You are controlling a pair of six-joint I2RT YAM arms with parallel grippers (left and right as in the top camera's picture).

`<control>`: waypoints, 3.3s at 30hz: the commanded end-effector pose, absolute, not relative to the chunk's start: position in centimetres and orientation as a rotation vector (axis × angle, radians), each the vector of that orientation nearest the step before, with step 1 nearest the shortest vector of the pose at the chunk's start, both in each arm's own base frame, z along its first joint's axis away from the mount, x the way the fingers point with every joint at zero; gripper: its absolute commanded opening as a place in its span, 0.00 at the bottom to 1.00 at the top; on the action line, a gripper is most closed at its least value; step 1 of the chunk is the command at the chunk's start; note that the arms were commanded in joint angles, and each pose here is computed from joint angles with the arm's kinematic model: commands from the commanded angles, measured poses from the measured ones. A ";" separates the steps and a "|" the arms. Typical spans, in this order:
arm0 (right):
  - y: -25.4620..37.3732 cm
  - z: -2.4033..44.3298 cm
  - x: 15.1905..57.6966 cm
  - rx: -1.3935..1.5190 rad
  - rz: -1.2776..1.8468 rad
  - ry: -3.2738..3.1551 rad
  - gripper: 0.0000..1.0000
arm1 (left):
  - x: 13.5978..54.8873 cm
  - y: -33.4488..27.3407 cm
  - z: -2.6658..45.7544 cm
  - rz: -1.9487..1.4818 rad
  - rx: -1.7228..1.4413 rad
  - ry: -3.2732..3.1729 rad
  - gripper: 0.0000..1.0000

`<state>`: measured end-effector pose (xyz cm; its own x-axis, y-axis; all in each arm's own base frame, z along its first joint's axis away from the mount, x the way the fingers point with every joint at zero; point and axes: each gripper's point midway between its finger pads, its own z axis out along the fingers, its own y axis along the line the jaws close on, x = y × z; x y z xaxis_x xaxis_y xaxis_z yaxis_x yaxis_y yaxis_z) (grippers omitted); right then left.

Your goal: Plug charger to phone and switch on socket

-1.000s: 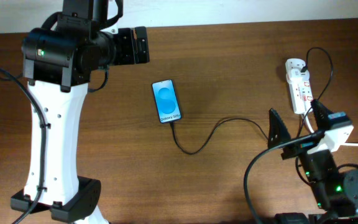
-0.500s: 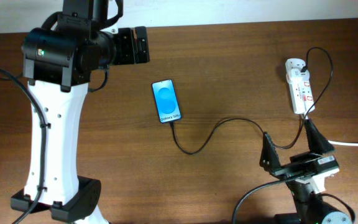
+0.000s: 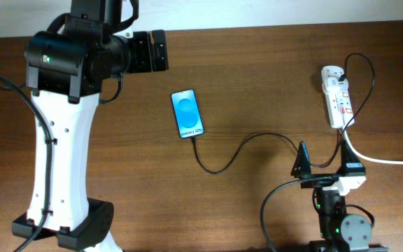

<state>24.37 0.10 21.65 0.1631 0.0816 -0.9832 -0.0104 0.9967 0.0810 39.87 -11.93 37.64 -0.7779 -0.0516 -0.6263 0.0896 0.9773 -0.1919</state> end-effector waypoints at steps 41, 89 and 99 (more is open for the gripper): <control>0.0 15.6 24.6 0.070 0.050 1.647 0.98 | 36.8 -8.7 28.5 -0.093 0.094 2.366 0.99; 0.0 15.6 24.6 0.070 0.050 1.647 0.98 | 24.6 -0.9 15.7 -0.003 0.036 1.647 0.99; 0.0 15.6 24.6 0.070 0.050 1.647 0.98 | 24.6 -0.9 15.7 -0.003 0.036 1.647 0.99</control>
